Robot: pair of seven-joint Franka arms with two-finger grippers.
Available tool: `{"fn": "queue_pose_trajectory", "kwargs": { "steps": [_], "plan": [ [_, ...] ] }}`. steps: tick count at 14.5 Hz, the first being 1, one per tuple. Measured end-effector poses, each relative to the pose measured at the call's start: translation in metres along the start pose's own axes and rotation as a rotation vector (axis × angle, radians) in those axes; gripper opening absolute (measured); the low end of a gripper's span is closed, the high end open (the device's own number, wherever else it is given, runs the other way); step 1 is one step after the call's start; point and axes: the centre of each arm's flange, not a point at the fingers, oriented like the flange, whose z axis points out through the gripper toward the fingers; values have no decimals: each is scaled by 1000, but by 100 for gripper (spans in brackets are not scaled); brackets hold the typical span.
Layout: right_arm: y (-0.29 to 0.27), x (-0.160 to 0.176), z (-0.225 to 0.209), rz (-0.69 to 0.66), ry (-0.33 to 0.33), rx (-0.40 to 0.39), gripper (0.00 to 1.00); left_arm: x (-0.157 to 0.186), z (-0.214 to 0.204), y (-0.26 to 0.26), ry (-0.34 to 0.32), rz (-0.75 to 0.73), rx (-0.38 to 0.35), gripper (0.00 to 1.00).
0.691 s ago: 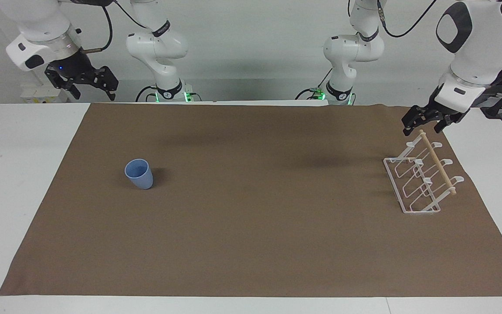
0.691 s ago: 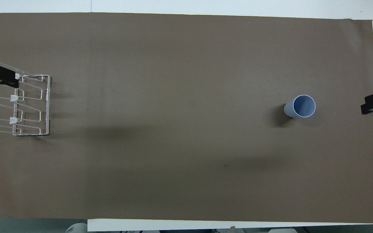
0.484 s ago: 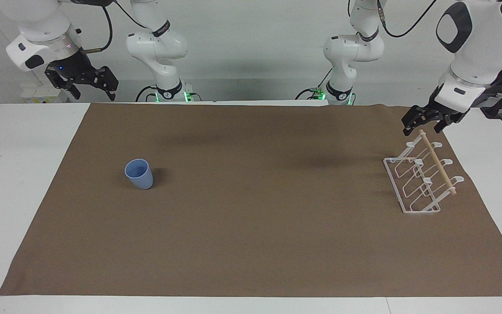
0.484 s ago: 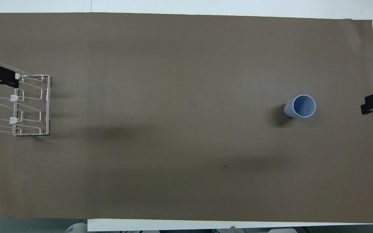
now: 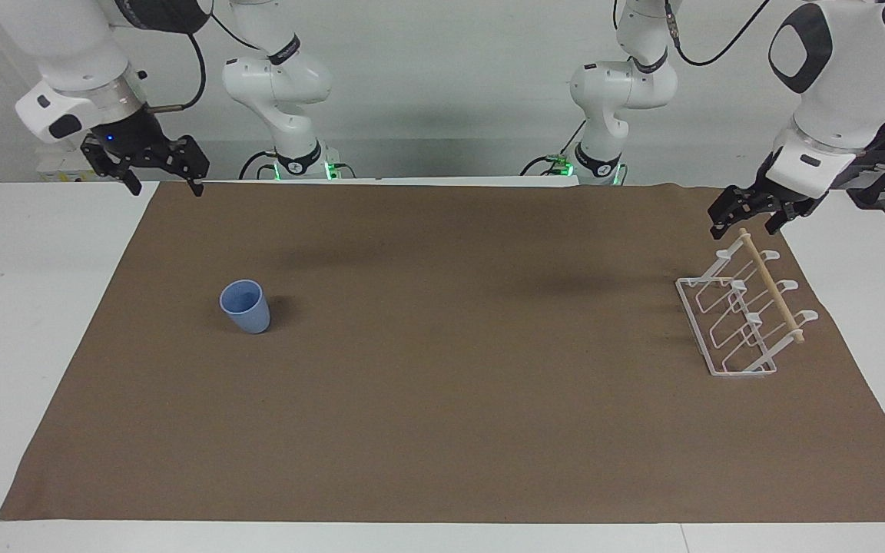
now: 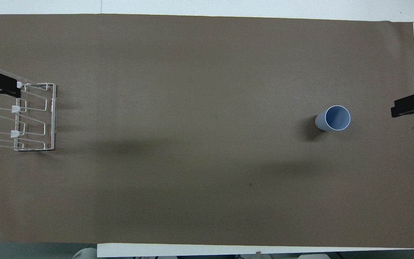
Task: Hang cup on cup holder
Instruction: 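Reach the right gripper to the blue cup and grasp its rim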
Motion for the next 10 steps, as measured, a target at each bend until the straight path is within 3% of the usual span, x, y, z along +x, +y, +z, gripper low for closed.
{"fn": "queue_pose_trajectory", "kwargs": {
  "steps": [6,10],
  "plan": [
    [-3,34,108,-92,21,-5,100,0,0,0,0,0,0,100],
    [-3,48,171,-125,-18,-2,100,0,0,0,0,0,0,100]
  ]
}}
